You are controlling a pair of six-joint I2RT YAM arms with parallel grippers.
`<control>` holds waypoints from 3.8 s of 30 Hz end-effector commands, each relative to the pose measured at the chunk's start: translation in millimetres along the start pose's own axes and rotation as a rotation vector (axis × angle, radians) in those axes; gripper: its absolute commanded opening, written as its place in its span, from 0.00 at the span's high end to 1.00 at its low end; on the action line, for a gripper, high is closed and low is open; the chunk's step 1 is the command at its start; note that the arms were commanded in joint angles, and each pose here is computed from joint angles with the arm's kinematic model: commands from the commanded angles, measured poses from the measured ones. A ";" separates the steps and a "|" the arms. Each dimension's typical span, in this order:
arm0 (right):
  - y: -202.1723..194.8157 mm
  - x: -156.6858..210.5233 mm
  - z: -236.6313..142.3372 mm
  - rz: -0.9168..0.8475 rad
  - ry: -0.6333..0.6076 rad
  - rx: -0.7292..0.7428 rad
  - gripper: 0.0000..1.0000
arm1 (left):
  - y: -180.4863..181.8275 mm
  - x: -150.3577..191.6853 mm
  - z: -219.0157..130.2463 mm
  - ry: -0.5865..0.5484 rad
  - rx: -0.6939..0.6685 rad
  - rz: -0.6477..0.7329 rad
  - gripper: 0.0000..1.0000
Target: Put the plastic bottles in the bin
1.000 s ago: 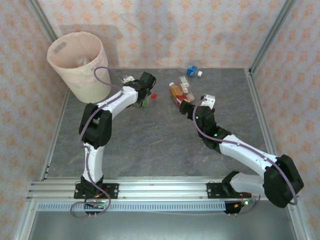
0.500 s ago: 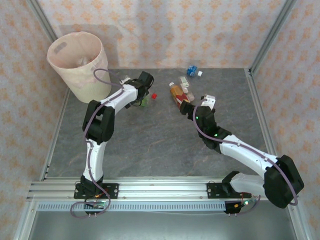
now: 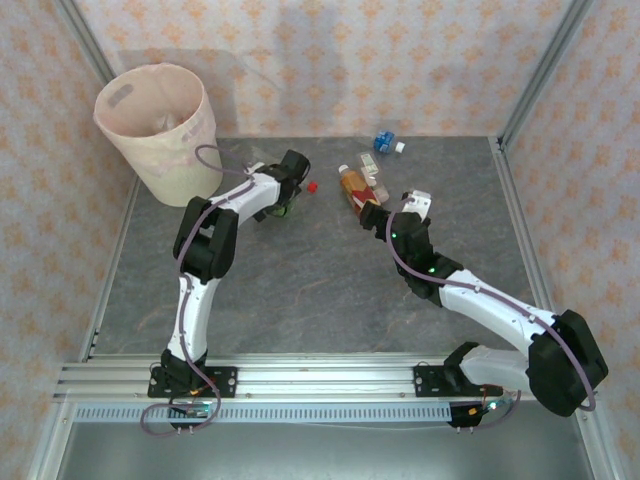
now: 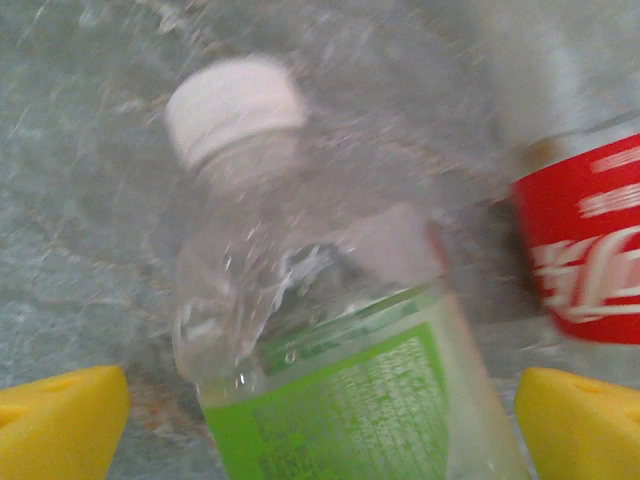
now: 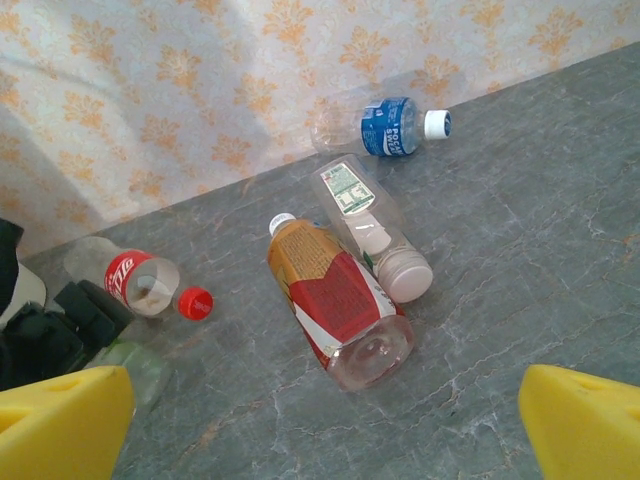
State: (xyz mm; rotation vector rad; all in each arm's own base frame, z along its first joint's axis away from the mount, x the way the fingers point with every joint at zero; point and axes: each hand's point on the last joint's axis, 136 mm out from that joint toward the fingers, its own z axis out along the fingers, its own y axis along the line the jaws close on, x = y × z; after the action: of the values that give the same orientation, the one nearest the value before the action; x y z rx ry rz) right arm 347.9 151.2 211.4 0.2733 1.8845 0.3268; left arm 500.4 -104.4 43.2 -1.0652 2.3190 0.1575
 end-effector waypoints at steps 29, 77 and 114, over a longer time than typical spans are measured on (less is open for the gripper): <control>4.7 -0.6 -1.5 0.002 0.000 -0.045 0.01 | 26.0 -2.6 -3.7 0.022 0.167 0.127 0.35; 72.6 -42.4 -21.0 -0.044 -0.070 -0.361 0.01 | 106.6 -356.3 -234.1 -0.699 0.233 0.362 0.58; 59.5 -36.3 -9.8 -0.055 -0.057 -0.272 0.01 | 84.2 -394.2 -186.5 -0.600 0.224 0.340 0.00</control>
State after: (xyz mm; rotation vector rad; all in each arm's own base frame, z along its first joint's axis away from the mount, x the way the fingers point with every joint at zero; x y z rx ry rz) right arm 348.8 202.0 258.8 0.0026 1.7843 0.5482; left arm 576.0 163.7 386.0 -0.3351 1.9085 0.4584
